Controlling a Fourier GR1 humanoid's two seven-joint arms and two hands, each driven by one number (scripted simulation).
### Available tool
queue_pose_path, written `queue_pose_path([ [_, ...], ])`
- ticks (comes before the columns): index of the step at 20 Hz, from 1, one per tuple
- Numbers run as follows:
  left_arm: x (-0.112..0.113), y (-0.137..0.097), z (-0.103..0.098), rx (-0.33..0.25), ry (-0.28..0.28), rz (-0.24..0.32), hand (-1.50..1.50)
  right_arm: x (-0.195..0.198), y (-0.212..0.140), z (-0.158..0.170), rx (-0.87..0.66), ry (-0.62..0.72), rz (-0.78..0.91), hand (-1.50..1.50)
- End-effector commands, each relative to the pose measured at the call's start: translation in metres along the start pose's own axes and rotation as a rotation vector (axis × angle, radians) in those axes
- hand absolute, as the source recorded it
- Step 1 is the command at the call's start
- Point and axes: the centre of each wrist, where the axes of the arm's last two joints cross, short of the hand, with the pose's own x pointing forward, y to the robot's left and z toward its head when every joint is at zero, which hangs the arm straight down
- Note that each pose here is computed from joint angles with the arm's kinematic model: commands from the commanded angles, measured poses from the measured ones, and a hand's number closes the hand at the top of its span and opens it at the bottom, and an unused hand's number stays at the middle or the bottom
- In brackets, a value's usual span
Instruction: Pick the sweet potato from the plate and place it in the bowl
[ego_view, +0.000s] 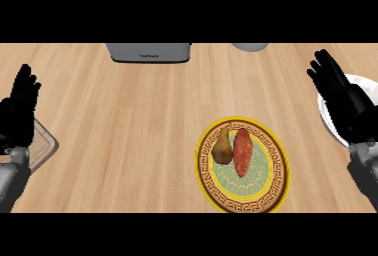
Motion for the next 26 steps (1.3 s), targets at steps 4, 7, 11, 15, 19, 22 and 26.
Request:
queue_pose_path([
  [4, -0.001, -0.065, 0.028, -0.202, -0.038, 0.123, 0.00, -0.041, 0.081, 0.035, 0.149, 0.175, 0.097, 1.50],
  [7, 0.001, -0.074, 0.032, -0.286, -0.026, 0.130, 0.00, -0.046, 0.014, 0.028, 0.129, 0.136, 0.694, 1.50],
  [11, 0.000, -0.093, 0.049, -0.325, 0.006, 0.195, 0.00, -0.076, 0.108, 0.069, -0.350, 0.019, 0.173, -1.50],
  [15, -0.011, -0.105, 0.067, -0.353, 0.007, 0.213, 0.00, -0.075, 0.157, 0.099, -0.432, -0.174, 0.160, -1.50],
  [19, -0.008, -0.103, 0.063, -0.366, -0.010, 0.230, 0.00, -0.055, 0.157, 0.112, -0.464, -0.200, 0.240, -1.50],
  [22, -0.012, -0.102, 0.064, -0.353, -0.010, 0.193, 0.00, -0.050, 0.131, 0.100, -0.484, -0.090, 0.365, -1.50],
  [26, -0.016, -0.092, 0.074, -0.365, -0.016, 0.198, 0.00, -0.016, 0.115, 0.086, -0.463, 0.027, 0.421, -1.50],
])
